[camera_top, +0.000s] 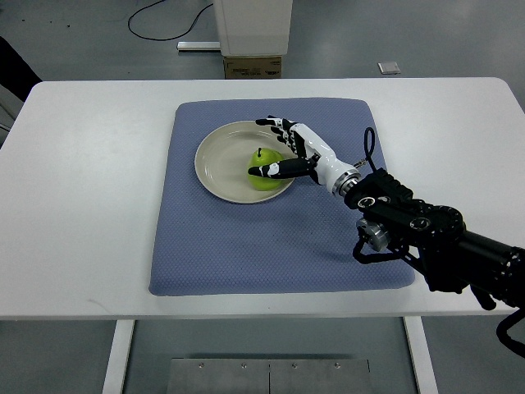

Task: Place pear on plate with right hand
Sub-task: 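Lower the pear onto the plate center with the right hand, then open the right hand and pull it back from the pear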

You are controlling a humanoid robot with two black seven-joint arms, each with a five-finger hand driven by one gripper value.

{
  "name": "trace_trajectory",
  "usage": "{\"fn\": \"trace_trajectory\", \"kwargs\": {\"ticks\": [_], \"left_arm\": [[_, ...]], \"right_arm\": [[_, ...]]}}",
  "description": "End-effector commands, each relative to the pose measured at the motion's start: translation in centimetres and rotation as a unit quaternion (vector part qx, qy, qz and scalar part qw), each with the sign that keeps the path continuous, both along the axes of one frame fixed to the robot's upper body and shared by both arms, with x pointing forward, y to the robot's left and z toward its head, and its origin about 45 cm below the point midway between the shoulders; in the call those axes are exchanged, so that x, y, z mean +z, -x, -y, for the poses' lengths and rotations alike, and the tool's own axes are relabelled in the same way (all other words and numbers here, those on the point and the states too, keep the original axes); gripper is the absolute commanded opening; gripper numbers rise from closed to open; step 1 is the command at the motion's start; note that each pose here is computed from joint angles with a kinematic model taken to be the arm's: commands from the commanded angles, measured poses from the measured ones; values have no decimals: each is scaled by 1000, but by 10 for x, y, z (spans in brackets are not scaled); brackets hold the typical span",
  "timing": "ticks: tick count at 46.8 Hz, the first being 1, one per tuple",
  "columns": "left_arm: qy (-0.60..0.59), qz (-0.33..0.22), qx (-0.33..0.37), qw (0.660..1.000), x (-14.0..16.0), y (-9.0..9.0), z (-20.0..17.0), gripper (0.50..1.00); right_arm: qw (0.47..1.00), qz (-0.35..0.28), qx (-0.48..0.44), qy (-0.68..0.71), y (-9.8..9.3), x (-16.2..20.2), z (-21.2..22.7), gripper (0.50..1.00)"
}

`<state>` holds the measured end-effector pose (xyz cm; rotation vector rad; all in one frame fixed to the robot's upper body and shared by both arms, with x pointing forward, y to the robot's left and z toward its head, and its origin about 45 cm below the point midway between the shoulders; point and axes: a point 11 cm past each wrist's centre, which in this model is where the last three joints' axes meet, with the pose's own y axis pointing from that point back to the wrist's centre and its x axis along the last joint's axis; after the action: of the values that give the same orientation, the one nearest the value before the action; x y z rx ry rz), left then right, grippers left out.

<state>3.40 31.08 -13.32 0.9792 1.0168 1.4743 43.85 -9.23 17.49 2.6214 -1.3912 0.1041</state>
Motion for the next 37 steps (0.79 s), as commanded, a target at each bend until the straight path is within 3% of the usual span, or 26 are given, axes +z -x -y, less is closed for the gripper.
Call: {"fn": "trace_trajectory", "kwargs": {"ticks": [1,29,37], "left_arm": [[0,0,0,1000,0,0,0,1000],[0,0,0,1000,0,0,0,1000],[0,0,0,1000,0,0,0,1000]], "right_arm": [[1000,-2,-2,0,1,-3,1,1000],[1000,1,13,-16,6,0,-6,1000],[1000,7,-3,-6,-2,3,16,1000]]}}
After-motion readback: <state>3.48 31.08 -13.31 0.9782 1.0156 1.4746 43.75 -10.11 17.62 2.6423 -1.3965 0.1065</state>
